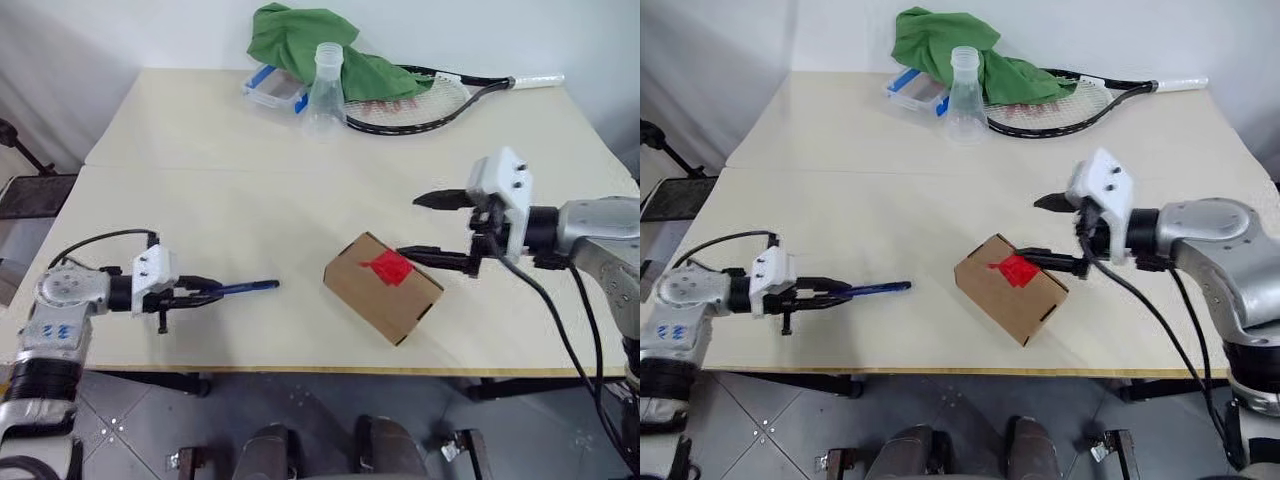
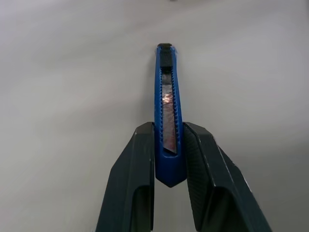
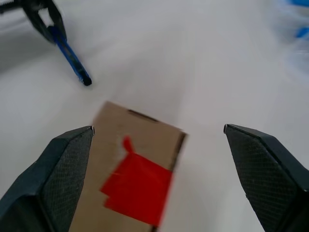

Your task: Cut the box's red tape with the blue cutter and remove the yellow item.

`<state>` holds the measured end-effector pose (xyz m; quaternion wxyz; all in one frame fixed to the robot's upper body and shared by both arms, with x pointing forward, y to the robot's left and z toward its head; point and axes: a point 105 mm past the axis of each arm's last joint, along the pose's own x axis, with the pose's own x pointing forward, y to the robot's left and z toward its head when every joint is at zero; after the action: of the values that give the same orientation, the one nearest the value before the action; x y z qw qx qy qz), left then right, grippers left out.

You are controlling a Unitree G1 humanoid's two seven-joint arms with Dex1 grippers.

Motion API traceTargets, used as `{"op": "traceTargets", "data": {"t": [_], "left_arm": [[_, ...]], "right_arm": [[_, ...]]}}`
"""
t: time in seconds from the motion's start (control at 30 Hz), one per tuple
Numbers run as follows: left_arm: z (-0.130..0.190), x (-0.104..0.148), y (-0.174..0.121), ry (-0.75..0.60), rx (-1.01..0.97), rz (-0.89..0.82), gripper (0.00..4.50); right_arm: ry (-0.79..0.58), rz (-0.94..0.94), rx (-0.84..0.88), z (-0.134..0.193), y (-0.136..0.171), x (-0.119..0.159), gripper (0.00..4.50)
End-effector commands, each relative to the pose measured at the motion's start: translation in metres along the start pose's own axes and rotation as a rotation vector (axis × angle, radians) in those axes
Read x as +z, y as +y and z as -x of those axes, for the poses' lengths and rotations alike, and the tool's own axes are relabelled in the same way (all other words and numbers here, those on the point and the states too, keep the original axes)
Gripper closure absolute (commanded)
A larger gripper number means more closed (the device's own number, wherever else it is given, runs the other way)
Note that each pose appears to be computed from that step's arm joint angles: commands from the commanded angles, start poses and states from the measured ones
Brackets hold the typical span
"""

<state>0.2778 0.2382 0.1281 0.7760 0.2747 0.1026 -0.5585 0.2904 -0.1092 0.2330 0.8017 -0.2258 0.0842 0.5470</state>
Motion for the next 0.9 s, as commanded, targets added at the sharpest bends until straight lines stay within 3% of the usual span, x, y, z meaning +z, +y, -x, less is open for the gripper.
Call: {"op": "traceTargets", "data": {"t": [0.03,0.1,0.27,0.47,0.6,0.9], "left_arm": [[-0.001,0.014,-0.018,-0.004,-0.036,-0.044,3.73],[-0.005,0.018,-0.023,-0.015,-0.02,-0.046,3.73],[-0.009,0.017,-0.032,-0.013,0.014,-0.023,3.73],[-0.013,0.002,-0.036,0.064,0.036,0.011,3.73],[-0.021,-0.001,-0.041,0.066,0.007,0.003,4.07],[-0.032,-0.006,-0.044,0.085,-0.063,-0.003,4.08]], "right_arm": [[0.021,0.045,0.202,-0.031,0.039,0.011,0.18],[0.039,0.092,0.219,-0.048,0.044,0.013,0.62],[0.028,0.149,0.273,-0.075,0.049,0.014,2.32],[0.081,0.235,0.377,-0.1,0.069,-0.004,4.42],[0.074,0.239,0.384,-0.111,0.071,-0.004,4.5],[0.082,0.27,0.388,-0.132,0.073,-0.009,4.5]]}}
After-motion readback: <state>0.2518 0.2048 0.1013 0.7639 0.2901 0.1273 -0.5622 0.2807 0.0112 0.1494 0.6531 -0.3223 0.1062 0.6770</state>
